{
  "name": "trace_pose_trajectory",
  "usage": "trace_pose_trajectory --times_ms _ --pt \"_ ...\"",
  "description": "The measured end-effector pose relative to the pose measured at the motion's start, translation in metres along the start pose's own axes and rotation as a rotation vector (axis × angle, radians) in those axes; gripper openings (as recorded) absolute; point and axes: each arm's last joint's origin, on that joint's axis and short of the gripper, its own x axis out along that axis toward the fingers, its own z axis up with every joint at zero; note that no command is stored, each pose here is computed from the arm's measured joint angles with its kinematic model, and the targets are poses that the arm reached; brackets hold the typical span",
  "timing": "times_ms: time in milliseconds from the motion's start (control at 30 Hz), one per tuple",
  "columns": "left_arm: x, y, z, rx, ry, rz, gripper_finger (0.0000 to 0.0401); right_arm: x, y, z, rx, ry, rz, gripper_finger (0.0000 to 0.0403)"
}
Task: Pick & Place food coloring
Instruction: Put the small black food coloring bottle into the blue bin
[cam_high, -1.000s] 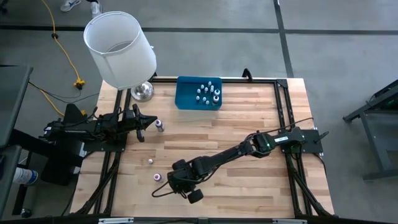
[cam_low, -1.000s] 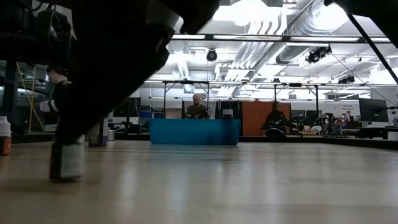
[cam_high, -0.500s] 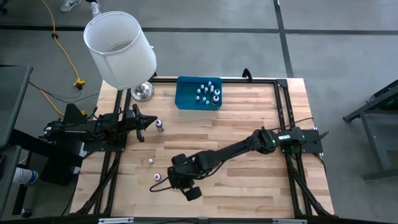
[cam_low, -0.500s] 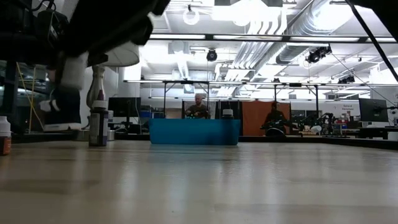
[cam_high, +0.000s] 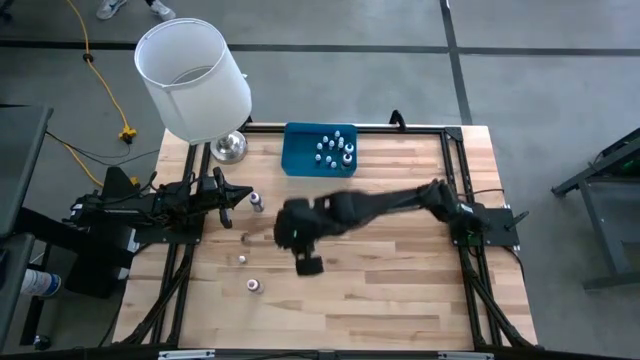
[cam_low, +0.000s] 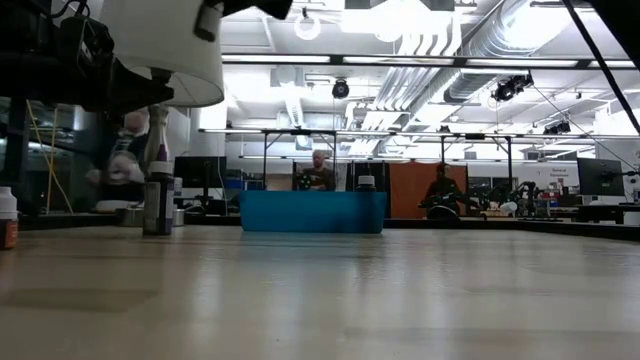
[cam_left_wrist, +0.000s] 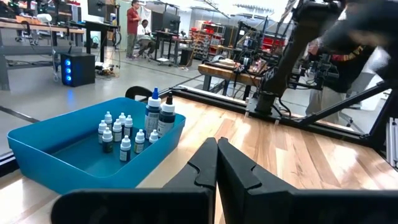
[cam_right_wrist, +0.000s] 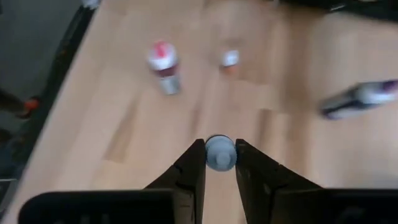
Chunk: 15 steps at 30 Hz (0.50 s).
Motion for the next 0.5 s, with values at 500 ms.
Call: trace_pose_trajectory --times_ms 500 --pt "0.0 0.0 0.0 0.0 0.0 0.0 0.0 -0.078 -0.157 -0.018 0.059 -0.057 -0.251 0.0068"
